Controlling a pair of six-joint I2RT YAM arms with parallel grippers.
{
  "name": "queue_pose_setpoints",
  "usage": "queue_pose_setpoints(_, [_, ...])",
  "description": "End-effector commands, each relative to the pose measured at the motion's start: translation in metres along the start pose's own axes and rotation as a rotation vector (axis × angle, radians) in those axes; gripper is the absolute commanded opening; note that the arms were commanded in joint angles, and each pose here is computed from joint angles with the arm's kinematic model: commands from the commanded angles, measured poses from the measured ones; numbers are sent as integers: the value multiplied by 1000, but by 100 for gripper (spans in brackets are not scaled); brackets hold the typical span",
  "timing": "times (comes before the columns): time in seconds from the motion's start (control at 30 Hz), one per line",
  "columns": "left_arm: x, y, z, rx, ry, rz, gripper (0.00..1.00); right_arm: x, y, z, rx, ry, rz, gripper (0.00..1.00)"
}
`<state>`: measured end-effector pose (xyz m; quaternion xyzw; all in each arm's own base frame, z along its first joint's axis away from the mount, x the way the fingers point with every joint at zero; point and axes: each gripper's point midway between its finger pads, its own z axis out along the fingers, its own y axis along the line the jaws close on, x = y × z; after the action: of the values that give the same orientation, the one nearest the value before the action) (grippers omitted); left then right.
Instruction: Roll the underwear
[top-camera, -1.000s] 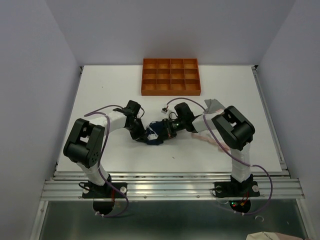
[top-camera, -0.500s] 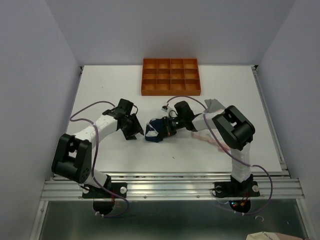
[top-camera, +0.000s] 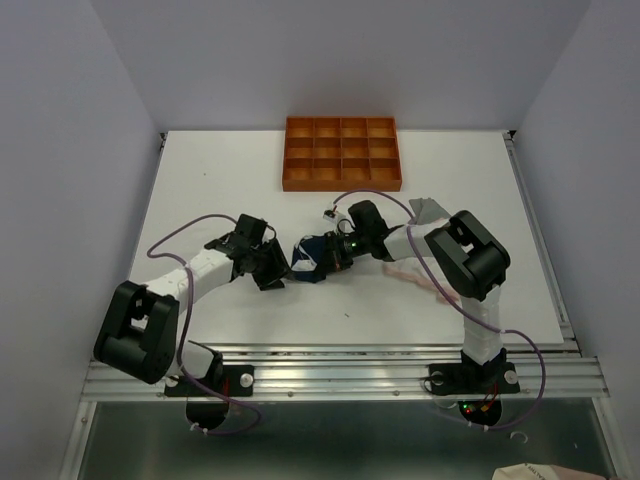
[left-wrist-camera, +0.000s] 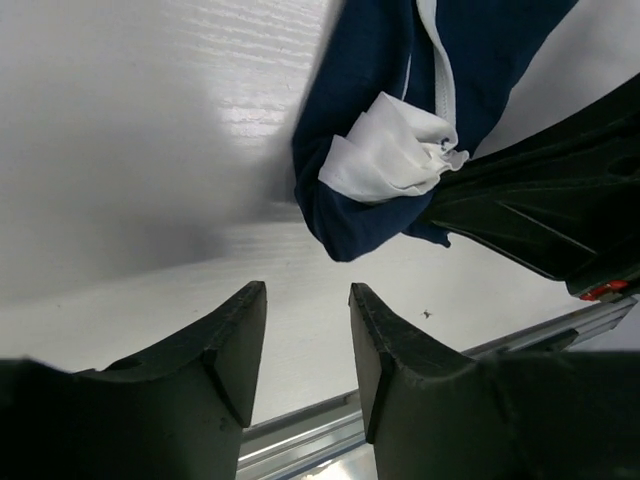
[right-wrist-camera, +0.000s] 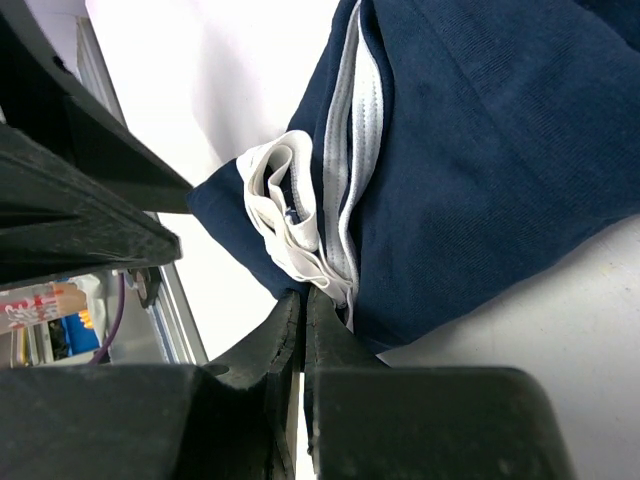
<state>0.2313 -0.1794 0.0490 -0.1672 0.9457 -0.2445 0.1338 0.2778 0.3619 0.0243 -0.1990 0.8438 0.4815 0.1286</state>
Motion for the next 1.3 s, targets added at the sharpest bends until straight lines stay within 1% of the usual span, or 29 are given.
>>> queue_pose_setpoints(0.0, [-9,-10,9,32,-10,25,48,13,-48,1,166,19,26,1])
queue_pose_setpoints(0.03, [-11,-11,13,23,-4,27,46,13,-47,1,162,21,25,1])
queue_pose_setpoints(0.2, [-17,-7,23,-16,-1,34,45,13,-46,2,155,23,24,1])
queue_pose_setpoints(0.33, [-19,-12,25,3,0,40,45,15,-47,2,151,30,22,1])
queue_pose_setpoints(0.7, [-19,-22,19,64,-9,56,49,13,-48,3,152,30,15,1])
queue_pose_setpoints(0.8, [-21,-25,12,80,-34,59,54,13,-47,4,149,30,14,1])
queue_pose_setpoints(0.9, [-21,-26,10,87,-36,60,54,12,-47,4,149,28,12,1])
queue_pose_setpoints(1.27, [-24,-14,17,22,-42,54,54,11,-46,4,143,28,10,1])
